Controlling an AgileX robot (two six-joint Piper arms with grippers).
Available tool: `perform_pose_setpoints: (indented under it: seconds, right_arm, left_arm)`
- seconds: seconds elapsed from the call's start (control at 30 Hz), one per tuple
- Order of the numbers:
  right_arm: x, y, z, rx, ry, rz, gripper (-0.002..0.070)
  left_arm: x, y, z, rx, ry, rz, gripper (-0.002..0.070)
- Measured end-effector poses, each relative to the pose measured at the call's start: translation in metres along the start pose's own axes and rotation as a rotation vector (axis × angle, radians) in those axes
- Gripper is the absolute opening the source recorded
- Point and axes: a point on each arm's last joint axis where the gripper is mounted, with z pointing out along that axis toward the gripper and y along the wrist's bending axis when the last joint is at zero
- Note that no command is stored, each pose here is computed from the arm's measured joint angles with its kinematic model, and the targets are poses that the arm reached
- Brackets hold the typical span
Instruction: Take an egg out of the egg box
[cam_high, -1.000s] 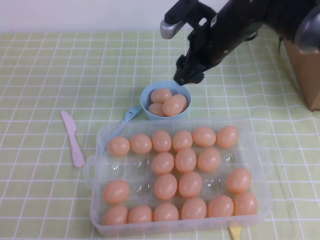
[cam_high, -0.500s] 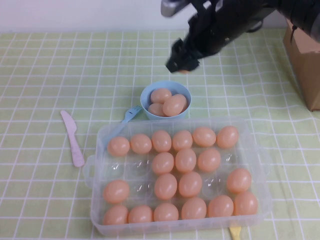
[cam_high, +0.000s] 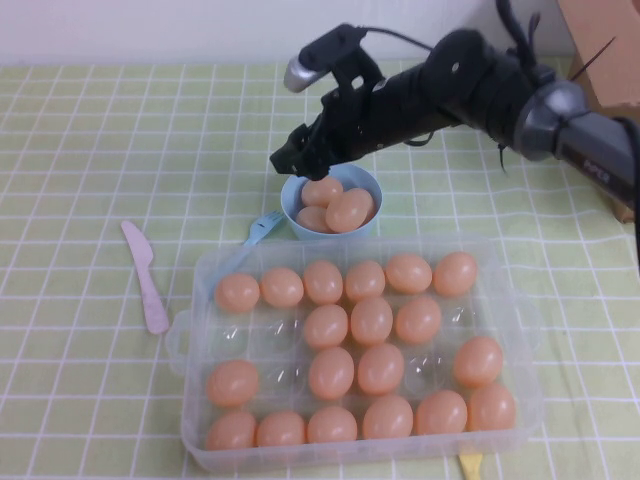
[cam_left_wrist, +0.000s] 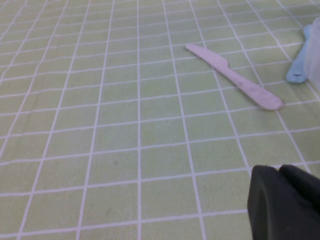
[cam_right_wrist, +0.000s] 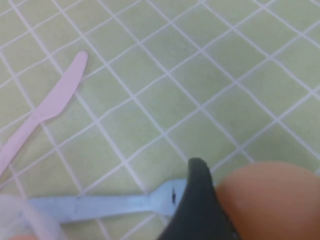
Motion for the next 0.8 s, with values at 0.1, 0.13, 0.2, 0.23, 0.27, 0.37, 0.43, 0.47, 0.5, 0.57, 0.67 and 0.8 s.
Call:
perform_pose_setpoints:
  seconds: [0.1,0.13,0.2,0.23,0.27,0.37,0.43,0.47,0.5,0.57,0.67,0.8]
  right_arm:
    - [0.006,-0.004,0.012,-0.007,-0.030,-0.021,0.0442]
    - [0.007,-0.005,0.014,-0.003,-0.038,-0.027,0.0442]
    - [0.008,-0.006,0.017,0.000,-0.045,-0.034,0.0465]
    - [0.008,-0.006,0.017,-0.001,-0.046,-0.034,0.0482]
    - [0.008,-0.006,0.017,-0.001,-0.047,-0.037,0.0507]
    - [0.008,-0.007,0.016,-0.007,-0.042,-0.033,0.0554]
    - [0.010,-0.007,0.015,-0.021,-0.029,-0.030,0.0564]
    - [0.011,-0.009,0.014,-0.026,-0.023,-0.028,0.0568]
    - [0.012,-0.010,0.013,-0.030,-0.018,-0.026,0.0569]
    - [0.014,-0.014,0.011,-0.037,-0.008,-0.020,0.0570]
    - [0.014,-0.016,0.009,-0.040,-0.002,-0.017,0.0519]
    - [0.003,-0.013,-0.003,-0.034,-0.029,-0.031,0.0306]
  left_arm:
    - [0.000,0.000,0.000,0.000,0.000,0.000,-0.0005]
    - [0.000,0.000,0.000,0.000,0.000,0.000,-0.0005]
    - [0.000,0.000,0.000,0.000,0.000,0.000,-0.0005]
    - [0.000,0.000,0.000,0.000,0.000,0.000,-0.0005]
    - [0.000,0.000,0.000,0.000,0.000,0.000,-0.0005]
    - [0.000,0.000,0.000,0.000,0.000,0.000,-0.0005]
    - [0.000,0.000,0.000,0.000,0.000,0.000,-0.0005]
    - [0.000,0.000,0.000,0.000,0.000,0.000,-0.0005]
    - [0.000,0.000,0.000,0.000,0.000,0.000,-0.0005]
    - [0.000,0.000,0.000,0.000,0.000,0.000,-0.0005]
    - [0.000,0.000,0.000,0.000,0.000,0.000,-0.0005]
    - [0.000,0.000,0.000,0.000,0.000,0.000,-0.0005]
